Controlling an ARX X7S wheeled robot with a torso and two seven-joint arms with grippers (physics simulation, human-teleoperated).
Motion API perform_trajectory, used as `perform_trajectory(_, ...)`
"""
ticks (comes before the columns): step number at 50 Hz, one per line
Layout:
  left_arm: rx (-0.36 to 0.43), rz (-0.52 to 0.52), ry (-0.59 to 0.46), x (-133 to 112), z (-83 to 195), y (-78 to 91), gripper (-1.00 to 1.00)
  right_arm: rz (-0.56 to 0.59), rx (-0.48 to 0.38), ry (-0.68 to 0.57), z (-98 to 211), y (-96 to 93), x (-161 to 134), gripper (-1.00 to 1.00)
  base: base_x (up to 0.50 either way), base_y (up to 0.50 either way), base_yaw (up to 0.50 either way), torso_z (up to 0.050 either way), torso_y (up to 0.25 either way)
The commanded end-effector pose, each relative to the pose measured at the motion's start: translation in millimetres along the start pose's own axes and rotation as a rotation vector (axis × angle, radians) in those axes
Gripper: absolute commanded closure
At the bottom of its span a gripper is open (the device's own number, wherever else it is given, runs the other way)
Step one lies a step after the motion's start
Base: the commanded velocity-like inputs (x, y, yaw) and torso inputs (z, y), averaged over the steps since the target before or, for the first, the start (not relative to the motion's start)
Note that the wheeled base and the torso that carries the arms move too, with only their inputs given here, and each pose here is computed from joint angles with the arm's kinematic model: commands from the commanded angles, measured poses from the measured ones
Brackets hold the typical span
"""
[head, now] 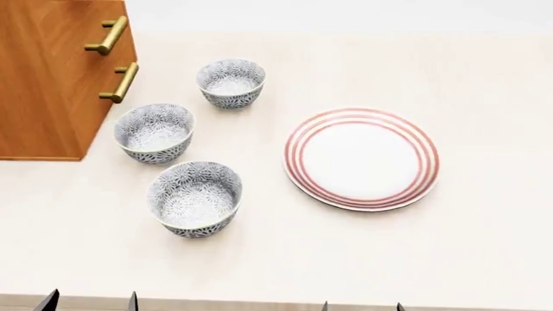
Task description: Open the top drawer of the cabinet.
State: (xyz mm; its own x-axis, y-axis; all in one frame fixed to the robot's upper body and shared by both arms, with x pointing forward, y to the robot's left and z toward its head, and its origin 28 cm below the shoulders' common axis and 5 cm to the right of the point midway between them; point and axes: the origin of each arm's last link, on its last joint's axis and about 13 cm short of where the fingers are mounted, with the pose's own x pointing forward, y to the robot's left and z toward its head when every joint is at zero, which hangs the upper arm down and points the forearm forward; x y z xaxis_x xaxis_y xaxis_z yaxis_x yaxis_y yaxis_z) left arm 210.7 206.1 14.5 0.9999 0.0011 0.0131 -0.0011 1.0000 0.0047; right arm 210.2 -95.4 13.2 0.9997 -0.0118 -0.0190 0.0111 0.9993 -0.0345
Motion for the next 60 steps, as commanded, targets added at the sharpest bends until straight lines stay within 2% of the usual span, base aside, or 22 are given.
perform_trajectory(1, 0.001, -0.003, 0.002, -0.1, -0.2, 0.1, -1.0, 0.004, -0.004, 0.0, -0.3, 0.4, 0.2, -1.0, 0.0, 0.5, 0.0, 0.0, 0.0)
perform_trajectory(15, 0.004, -0.001, 0.006, 0.0, -0.8, 0.1, -1.0, 0.006, 0.004, 0.001, -0.1, 0.3, -0.2, -1.0, 0.0, 0.5, 0.0, 0.0, 0.0)
perform_trajectory(25, 0.015, 0.003, 0.011, 0.2, -1.2, -0.2, -1.0, 0.0, 0.008, 0.013, -0.7, 0.3, -0.2, -1.0, 0.0, 0.0, 0.0, 0.0, 0.0)
perform_trajectory(26, -0.006, -0.003, 0.005, 0.0, -0.6, 0.0, -1.0, -0.001, 0.009, 0.012, -0.1, 0.2, -0.3, -1.0, 0.0, 0.0, 0.0, 0.035, 0.045)
perform_trajectory(60, -0.009, 0.0, 0.011, 1.5, -0.4, 0.7, -1.0, 0.006, 0.005, 0.016, -1.2, 0.7, 0.4, -1.0, 0.0, 0.0, 0.0, 0.05, 0.083)
